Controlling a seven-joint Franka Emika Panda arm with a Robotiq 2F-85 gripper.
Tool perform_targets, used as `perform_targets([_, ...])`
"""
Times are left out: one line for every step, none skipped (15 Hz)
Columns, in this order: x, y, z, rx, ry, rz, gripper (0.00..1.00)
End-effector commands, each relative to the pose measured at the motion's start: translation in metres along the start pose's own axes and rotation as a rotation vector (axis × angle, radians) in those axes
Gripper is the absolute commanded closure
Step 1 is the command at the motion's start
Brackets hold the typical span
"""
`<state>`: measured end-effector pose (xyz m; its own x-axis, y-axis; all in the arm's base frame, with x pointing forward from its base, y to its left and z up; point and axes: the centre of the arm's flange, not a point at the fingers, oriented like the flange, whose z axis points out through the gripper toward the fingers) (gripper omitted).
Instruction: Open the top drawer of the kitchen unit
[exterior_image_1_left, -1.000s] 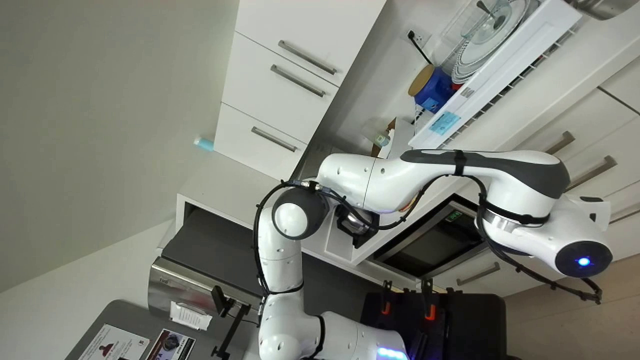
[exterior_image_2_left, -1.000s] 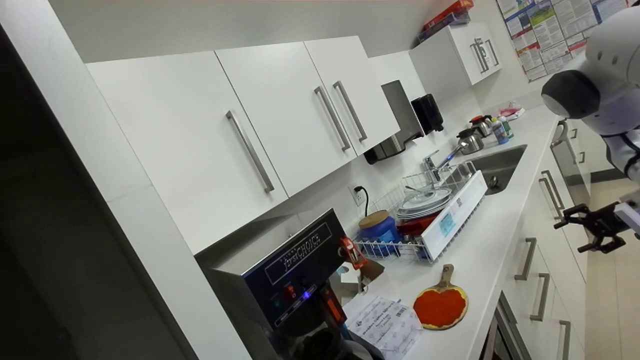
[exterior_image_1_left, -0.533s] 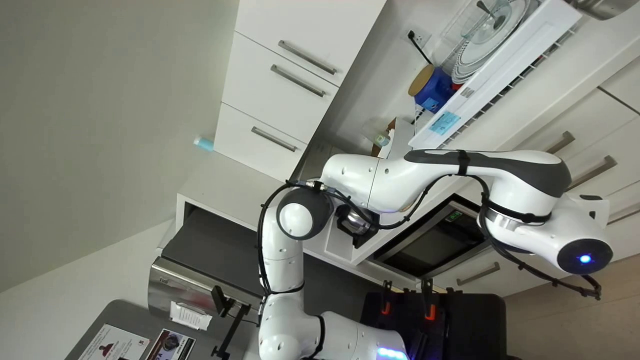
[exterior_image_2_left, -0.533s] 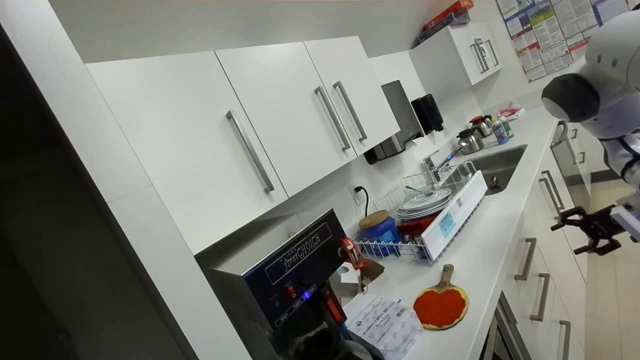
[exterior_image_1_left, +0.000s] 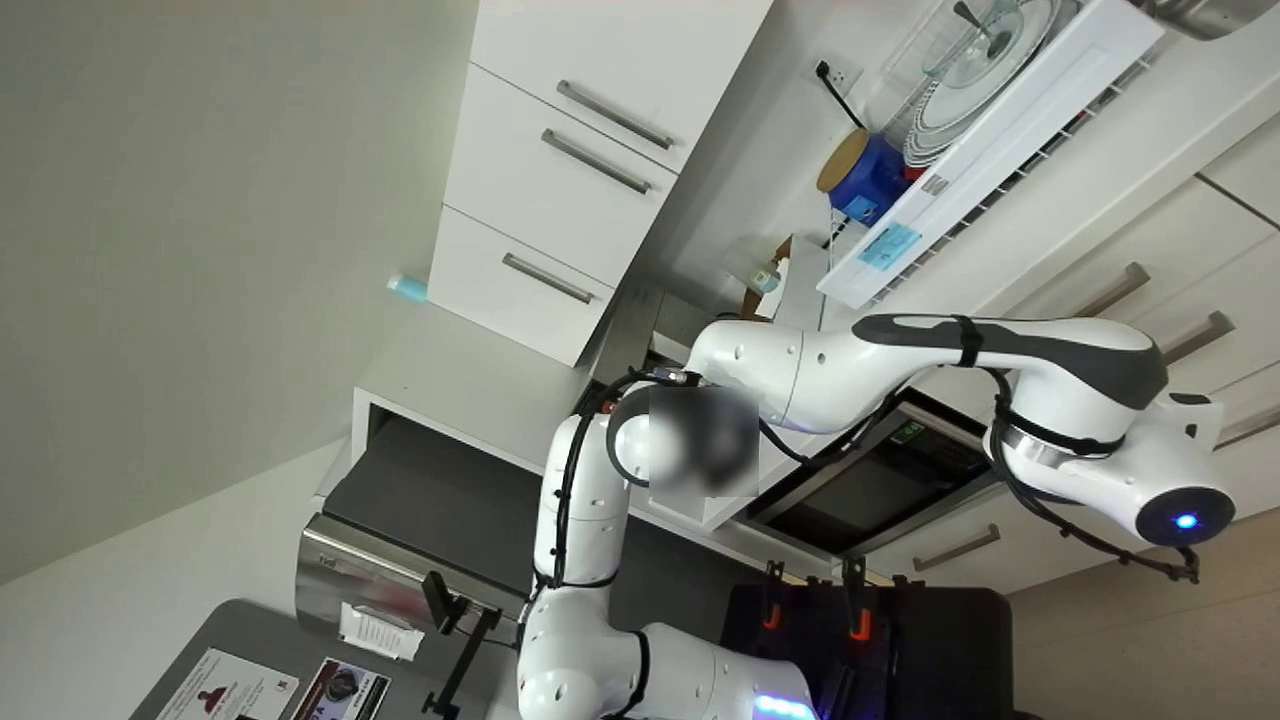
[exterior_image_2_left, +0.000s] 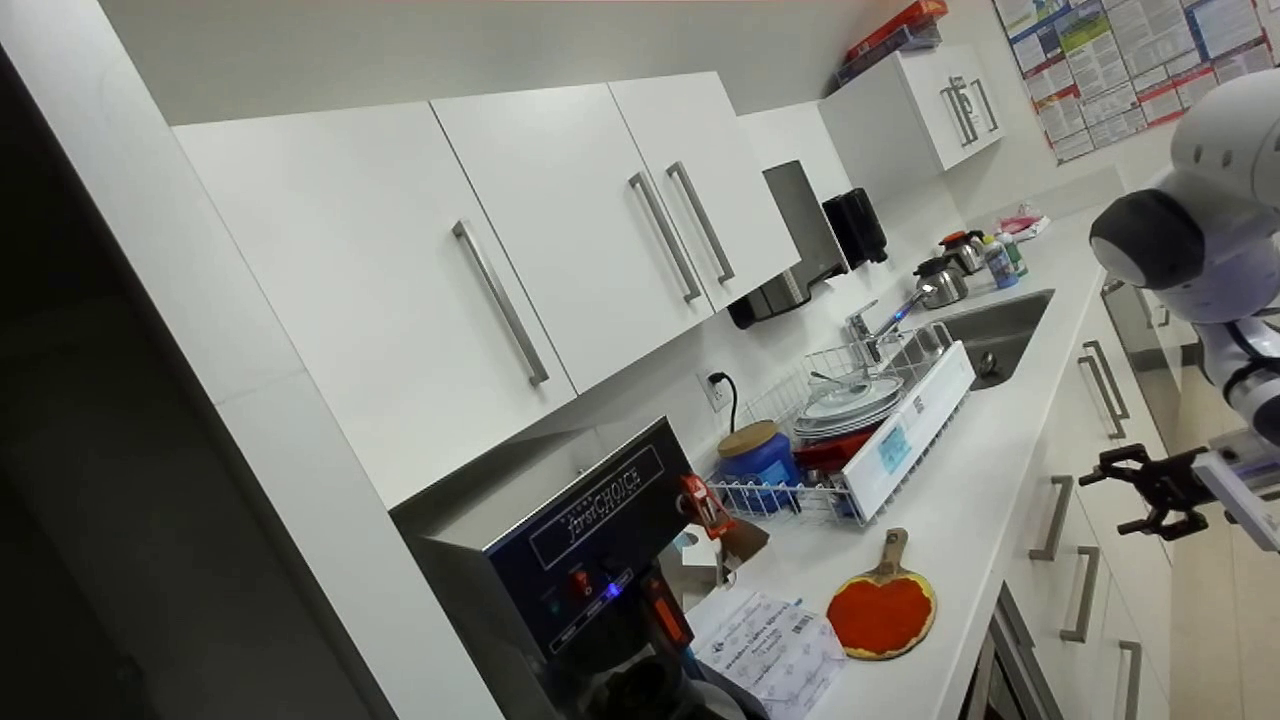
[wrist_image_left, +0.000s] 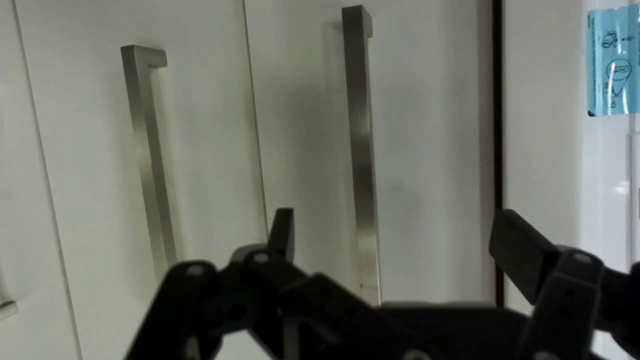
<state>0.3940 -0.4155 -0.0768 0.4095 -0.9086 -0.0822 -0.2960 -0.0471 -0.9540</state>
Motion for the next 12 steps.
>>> perform_targets([0.017,0.018,0.017,0.048,0.037,-0.013,0.00])
perform_targets([0.019,0.021,0.020,0.059,0.049,-0.013,0.00])
perform_targets([0.020,0.023,0.023,0.070,0.057,-0.009,0.00])
perform_targets([0.022,0.024,0.027,0.078,0.066,-0.007,0.00])
perform_targets([0.023,0.025,0.031,0.085,0.071,-0.006,0.00])
perform_targets([0.023,0.026,0.036,0.092,0.074,-0.005,0.00])
perform_targets([0.024,0.026,0.040,0.098,0.076,-0.006,0.00])
perform_targets([0.024,0.026,0.044,0.102,0.076,-0.007,0.00])
perform_targets([0.023,0.025,0.049,0.106,0.074,-0.010,0.00])
perform_targets([0.023,0.025,0.052,0.109,0.073,-0.011,0.00])
perform_targets([0.022,0.025,0.056,0.113,0.070,-0.012,0.00])
perform_targets([0.022,0.024,0.060,0.115,0.069,-0.014,0.00])
